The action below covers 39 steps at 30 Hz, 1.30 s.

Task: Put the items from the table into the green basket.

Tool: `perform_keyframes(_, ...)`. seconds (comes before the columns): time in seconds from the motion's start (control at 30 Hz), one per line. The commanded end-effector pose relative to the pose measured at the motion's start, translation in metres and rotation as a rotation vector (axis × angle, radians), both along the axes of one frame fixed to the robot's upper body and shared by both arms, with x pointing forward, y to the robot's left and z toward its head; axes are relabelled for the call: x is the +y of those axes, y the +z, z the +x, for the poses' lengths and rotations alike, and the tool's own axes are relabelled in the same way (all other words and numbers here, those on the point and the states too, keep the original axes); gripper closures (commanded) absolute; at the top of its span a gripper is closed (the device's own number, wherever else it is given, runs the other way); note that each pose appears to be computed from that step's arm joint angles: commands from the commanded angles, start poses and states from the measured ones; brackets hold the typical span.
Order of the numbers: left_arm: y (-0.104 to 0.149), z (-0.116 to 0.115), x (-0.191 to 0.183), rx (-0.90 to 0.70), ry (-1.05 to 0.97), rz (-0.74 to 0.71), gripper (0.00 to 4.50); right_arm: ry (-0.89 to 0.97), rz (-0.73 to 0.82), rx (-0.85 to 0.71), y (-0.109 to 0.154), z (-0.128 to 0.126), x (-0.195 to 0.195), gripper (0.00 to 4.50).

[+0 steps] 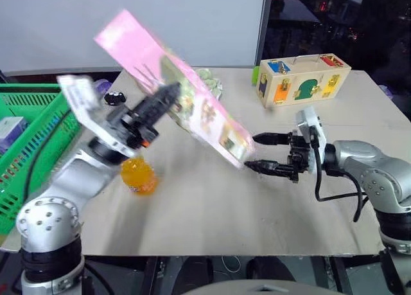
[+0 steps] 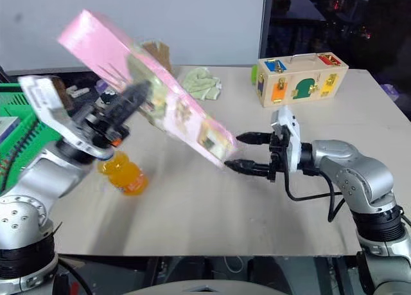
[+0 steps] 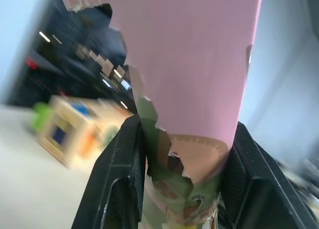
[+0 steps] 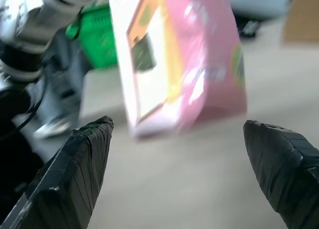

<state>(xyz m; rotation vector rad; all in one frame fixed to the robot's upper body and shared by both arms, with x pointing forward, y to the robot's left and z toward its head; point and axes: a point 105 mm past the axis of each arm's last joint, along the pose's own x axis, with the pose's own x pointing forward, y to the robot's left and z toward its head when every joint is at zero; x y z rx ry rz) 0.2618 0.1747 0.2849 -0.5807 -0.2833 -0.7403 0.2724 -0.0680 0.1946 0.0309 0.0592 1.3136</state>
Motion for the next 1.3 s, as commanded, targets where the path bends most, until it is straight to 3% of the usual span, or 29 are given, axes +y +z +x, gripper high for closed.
perform_keyframes(0.03,0.033,-0.005,0.037,-0.098,0.179,-0.053,2.68,-0.04,0.034,-0.213,0.032,0.004,0.022,0.05)
perform_keyframes(0.13,0.047,-0.005,0.067,-0.127,0.329,-0.072,2.68,-0.009,0.016,-0.324,0.035,0.003,0.041,0.05)
perform_keyframes(0.3,0.057,-0.017,0.104,-0.161,0.548,0.01,2.68,0.09,0.072,-0.359,0.039,-0.002,0.074,0.05)
perform_keyframes(0.6,0.055,-0.06,0.141,-0.163,0.795,0.101,2.68,0.248,0.141,-0.407,0.05,-0.004,0.11,0.05)
perform_keyframes(0.8,0.05,-0.078,0.162,-0.134,0.905,0.157,2.68,0.316,0.161,-0.424,0.053,-0.007,0.117,0.05)
perform_keyframes(0.93,0.054,-0.08,0.198,-0.095,1.0,0.288,2.68,0.297,0.155,-0.421,0.058,-0.003,0.121,0.05)
perform_keyframes(1.07,0.068,-0.077,0.241,-0.074,1.044,0.388,2.68,0.15,0.135,-0.395,0.064,0.014,0.123,0.05)
perform_keyframes(1.3,0.075,-0.047,0.287,-0.02,0.995,0.556,2.68,0.038,0.093,-0.345,0.073,0.02,0.126,0.05)
